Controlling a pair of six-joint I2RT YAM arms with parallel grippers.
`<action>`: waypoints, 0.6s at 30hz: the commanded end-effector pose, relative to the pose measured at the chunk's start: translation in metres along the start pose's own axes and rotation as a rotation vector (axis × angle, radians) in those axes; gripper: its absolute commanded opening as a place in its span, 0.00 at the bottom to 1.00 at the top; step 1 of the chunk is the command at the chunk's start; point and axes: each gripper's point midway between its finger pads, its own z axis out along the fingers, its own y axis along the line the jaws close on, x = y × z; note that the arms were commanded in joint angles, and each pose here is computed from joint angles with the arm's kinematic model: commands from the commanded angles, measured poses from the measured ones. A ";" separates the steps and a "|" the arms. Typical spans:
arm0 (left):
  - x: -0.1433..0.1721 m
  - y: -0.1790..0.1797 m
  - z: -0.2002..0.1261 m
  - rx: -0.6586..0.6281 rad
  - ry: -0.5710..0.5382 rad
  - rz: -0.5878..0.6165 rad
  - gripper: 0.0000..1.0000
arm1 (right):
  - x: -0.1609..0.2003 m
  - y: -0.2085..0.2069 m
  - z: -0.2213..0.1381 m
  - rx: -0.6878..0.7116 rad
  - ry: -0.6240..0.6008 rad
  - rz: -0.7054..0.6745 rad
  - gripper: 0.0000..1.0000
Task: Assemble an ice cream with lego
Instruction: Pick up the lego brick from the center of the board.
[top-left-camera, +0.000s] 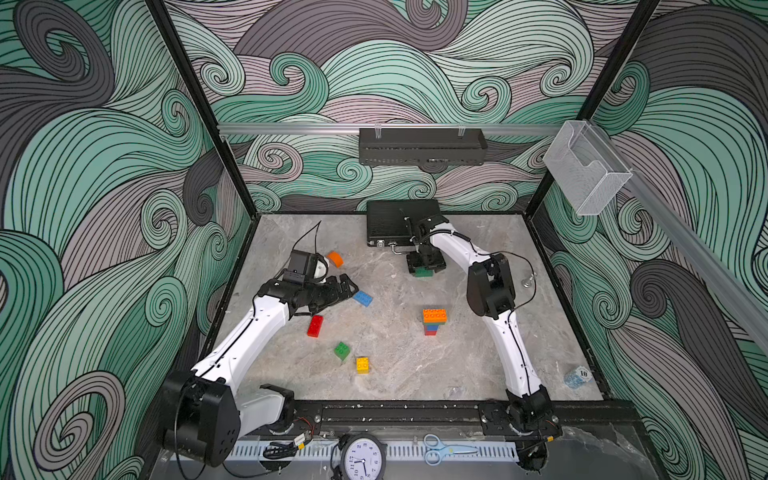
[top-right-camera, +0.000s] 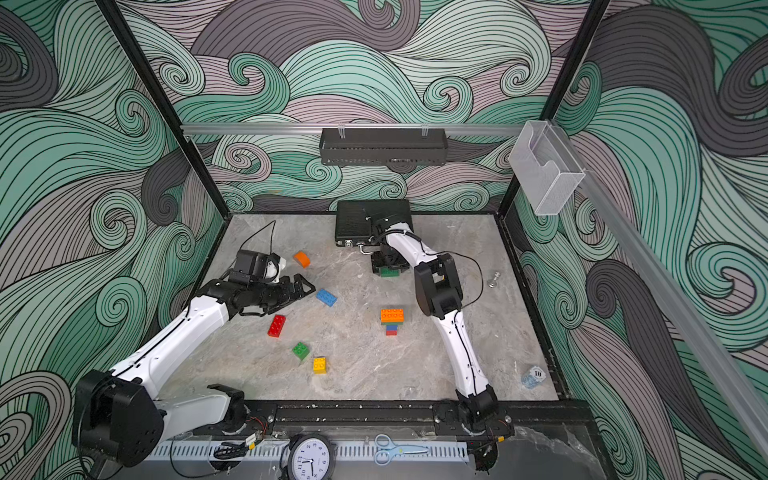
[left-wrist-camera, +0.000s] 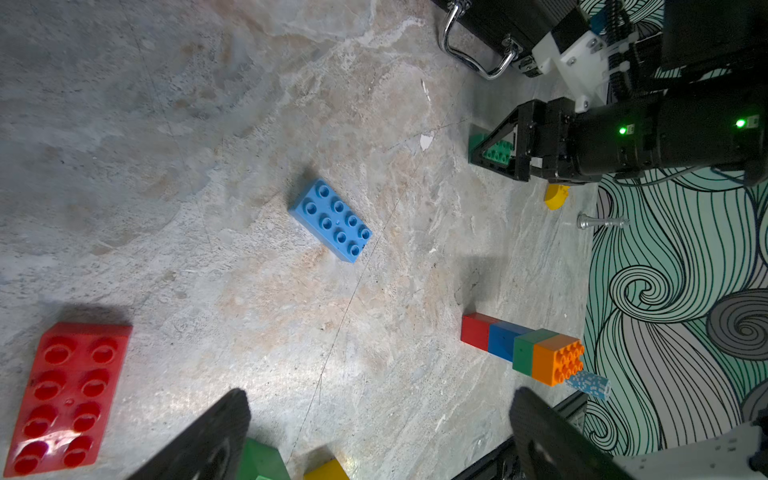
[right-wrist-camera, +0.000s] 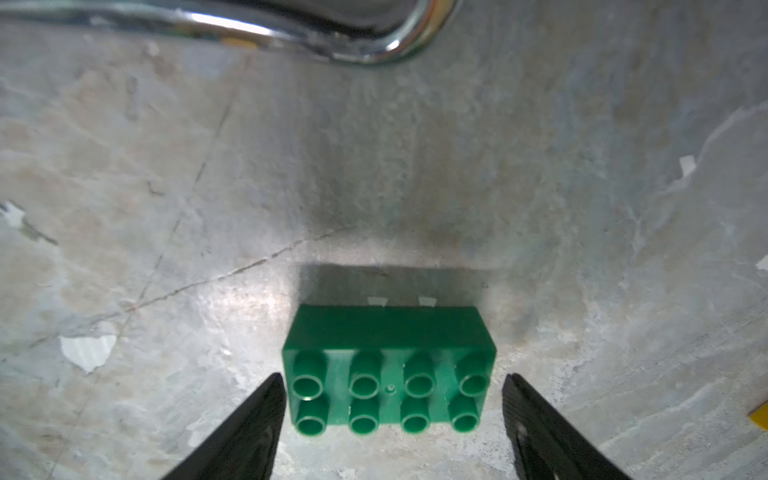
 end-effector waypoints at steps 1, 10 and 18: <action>-0.007 -0.007 -0.005 0.021 -0.019 0.024 0.98 | 0.000 -0.002 0.001 0.008 0.011 0.016 0.80; -0.008 -0.006 -0.005 0.020 -0.020 0.021 0.98 | -0.005 -0.001 0.003 0.011 0.003 0.022 0.77; -0.008 -0.006 -0.006 0.021 -0.024 0.021 0.98 | -0.002 -0.001 0.008 0.014 0.015 0.027 0.72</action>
